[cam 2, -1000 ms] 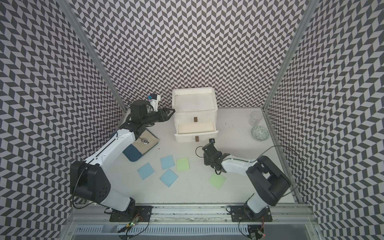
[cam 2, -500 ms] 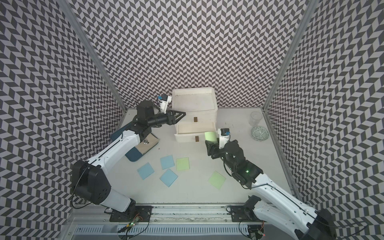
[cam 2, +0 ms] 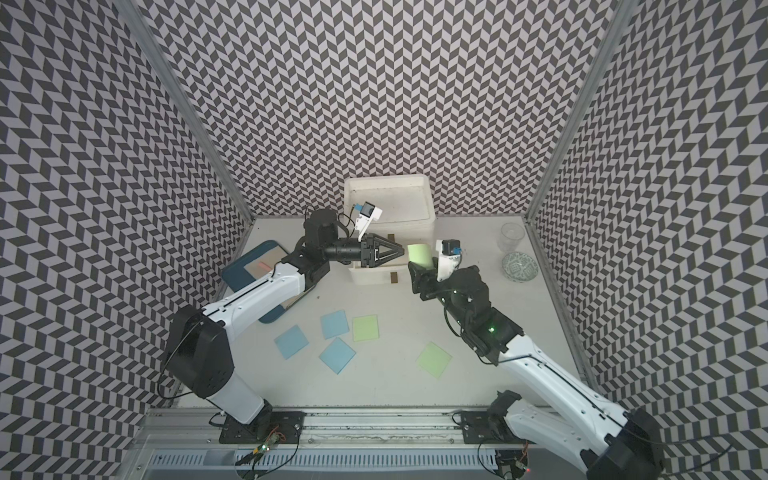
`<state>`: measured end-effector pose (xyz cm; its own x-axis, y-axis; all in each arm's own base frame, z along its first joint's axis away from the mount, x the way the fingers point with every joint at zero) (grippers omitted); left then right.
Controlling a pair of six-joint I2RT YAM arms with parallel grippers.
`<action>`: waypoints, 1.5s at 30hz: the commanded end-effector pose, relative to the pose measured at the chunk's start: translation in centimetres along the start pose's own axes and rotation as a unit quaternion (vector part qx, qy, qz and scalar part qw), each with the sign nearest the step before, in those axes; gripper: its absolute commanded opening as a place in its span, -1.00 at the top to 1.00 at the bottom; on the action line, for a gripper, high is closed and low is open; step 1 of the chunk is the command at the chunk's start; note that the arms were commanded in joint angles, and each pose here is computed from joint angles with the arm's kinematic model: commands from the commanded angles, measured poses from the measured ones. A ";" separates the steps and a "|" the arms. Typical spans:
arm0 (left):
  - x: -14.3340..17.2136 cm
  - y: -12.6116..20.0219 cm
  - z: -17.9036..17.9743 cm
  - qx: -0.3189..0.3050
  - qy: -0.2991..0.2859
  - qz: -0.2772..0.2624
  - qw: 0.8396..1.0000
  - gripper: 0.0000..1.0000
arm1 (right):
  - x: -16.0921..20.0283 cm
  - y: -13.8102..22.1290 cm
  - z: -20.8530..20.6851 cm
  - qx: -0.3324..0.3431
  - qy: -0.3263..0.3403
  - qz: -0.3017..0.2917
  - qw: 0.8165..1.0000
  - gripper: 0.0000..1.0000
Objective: Please put the sticky notes in the drawer by color
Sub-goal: Pick up the sticky notes from the center of the board, then place the sticky notes in the drawer.
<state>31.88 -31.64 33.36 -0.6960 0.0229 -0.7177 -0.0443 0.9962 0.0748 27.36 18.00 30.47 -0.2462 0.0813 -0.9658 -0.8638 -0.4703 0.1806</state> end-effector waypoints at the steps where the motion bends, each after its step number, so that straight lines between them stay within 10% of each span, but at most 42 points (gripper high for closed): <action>1: -0.1 -0.2 -1.1 0.030 -0.013 0.004 0.999 -0.06 | -2.0 -0.2 1.0 -0.031 -0.006 -0.035 0.999 -0.44; 18: 0.6 -0.7 -0.2 0.042 0.023 0.006 0.999 0.20 | -1.4 -0.7 1.6 -0.054 0.000 -0.025 0.998 -0.45; 30: 0.3 -0.1 1.1 0.010 0.030 -0.008 0.999 0.95 | -0.7 -0.5 1.2 -0.043 0.004 -0.017 0.999 -0.63; 45: -2.4 5.6 7.0 -0.262 -0.032 -0.093 0.960 0.92 | 2.3 0.9 -1.1 0.013 0.003 0.017 1.000 -0.76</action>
<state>37.64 -26.42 30.95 -0.6495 -0.1551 -0.7443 -0.4406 0.8746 0.2022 26.69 17.48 28.29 -0.2878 0.0438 -0.9567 -0.8518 -0.4682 0.2349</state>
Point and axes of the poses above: each gripper's point midway between its finger pads, its own y axis back along the fingers, its own z axis along the line the jaws close on, x = y × z, the point moved 4 cm from there along y, back along the fingers, and after that the axes turned 7 degrees about y, right-handed, at the moved point
